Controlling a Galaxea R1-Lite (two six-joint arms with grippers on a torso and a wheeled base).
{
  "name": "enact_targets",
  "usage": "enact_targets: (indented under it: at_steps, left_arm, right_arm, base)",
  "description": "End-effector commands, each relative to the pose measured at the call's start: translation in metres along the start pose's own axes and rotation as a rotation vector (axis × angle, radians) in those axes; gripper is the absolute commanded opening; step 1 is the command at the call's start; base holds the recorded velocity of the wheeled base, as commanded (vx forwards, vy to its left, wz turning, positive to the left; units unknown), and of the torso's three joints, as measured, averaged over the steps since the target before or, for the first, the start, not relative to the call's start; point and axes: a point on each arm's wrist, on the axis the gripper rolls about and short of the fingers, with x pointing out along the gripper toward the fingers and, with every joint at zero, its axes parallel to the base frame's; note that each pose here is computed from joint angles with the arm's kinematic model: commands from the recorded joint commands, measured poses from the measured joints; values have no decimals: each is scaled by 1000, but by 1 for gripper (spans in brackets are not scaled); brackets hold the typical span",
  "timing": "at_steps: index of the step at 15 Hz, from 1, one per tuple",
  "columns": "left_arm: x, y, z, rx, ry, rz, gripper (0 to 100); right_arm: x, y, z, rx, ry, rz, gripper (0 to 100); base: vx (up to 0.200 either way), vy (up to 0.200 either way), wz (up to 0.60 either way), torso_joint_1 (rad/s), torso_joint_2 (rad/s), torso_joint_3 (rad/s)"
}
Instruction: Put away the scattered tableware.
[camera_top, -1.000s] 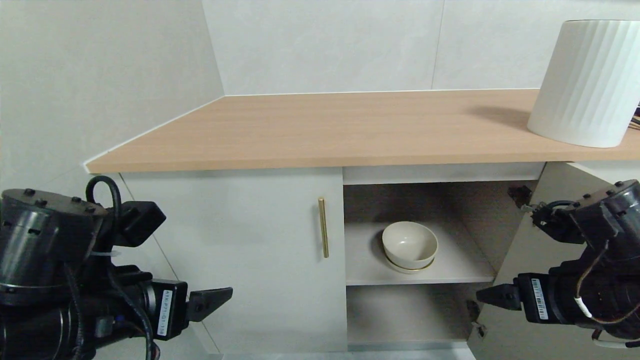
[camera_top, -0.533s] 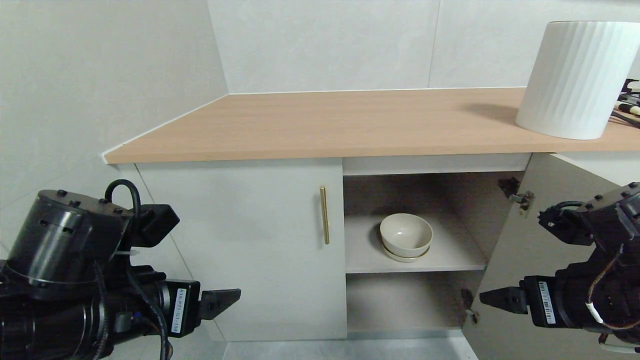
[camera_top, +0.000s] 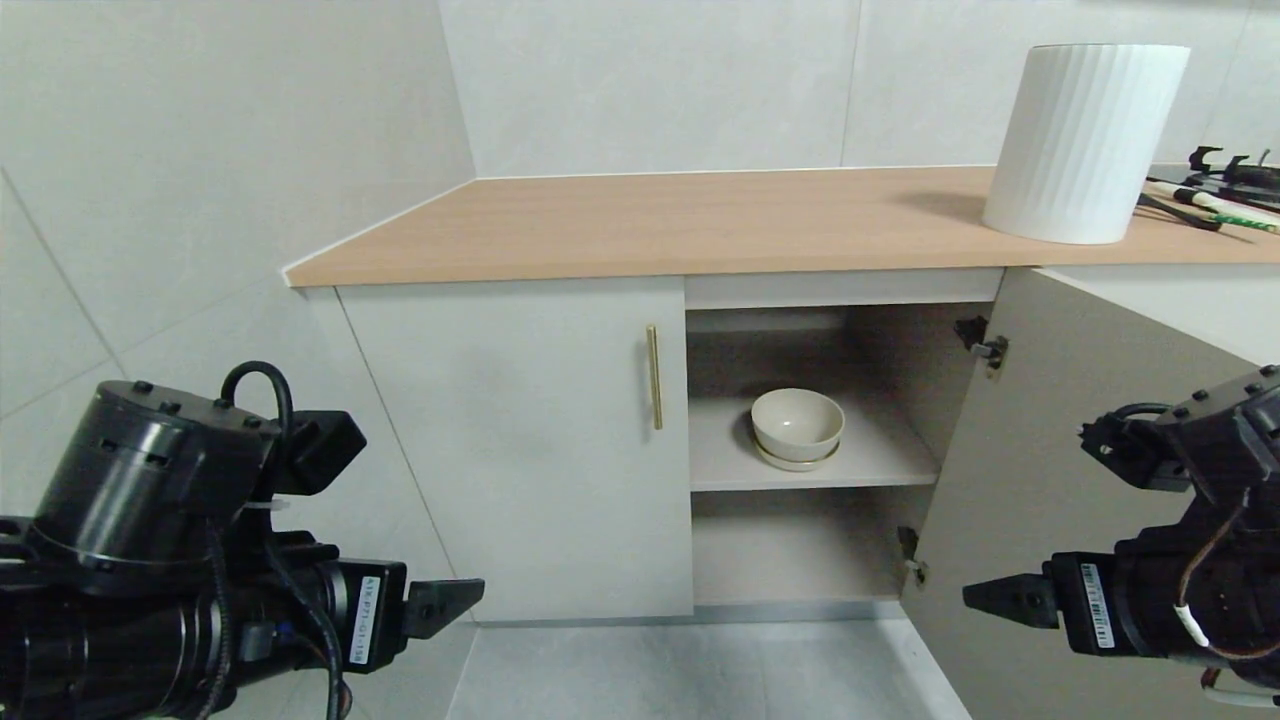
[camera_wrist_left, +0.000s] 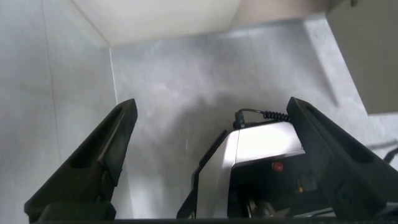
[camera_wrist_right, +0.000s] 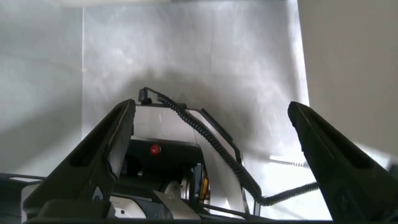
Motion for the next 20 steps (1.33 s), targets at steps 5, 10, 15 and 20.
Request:
enact_targets:
  at_steps: [5, 10, 15, 20]
  left_arm:
    - [1, 0, 0, 0, 3, 1, 100]
    - [0, 0, 0, 0, 0, 1, 100]
    - [0, 0, 0, 0, 1, 2, 100]
    - [1, 0, 0, 5, 1, 8, 100]
  right_arm:
    - [5, 0, -1, -3, 20, -10, 100]
    - [4, -1, -3, -23, 18, -9, 100]
    - [3, -1, -3, -24, 15, -9, 100]
    - [-1, -4, -6, -49, 9, -7, 100]
  base:
    - [-200, 0, 0, 7, 2, 1]
    - [-40, 0, 0, 0, 1, 0]
    - [0, 0, 0, 0, 0, 0]
    - [0, -80, 0, 1, 1, 0]
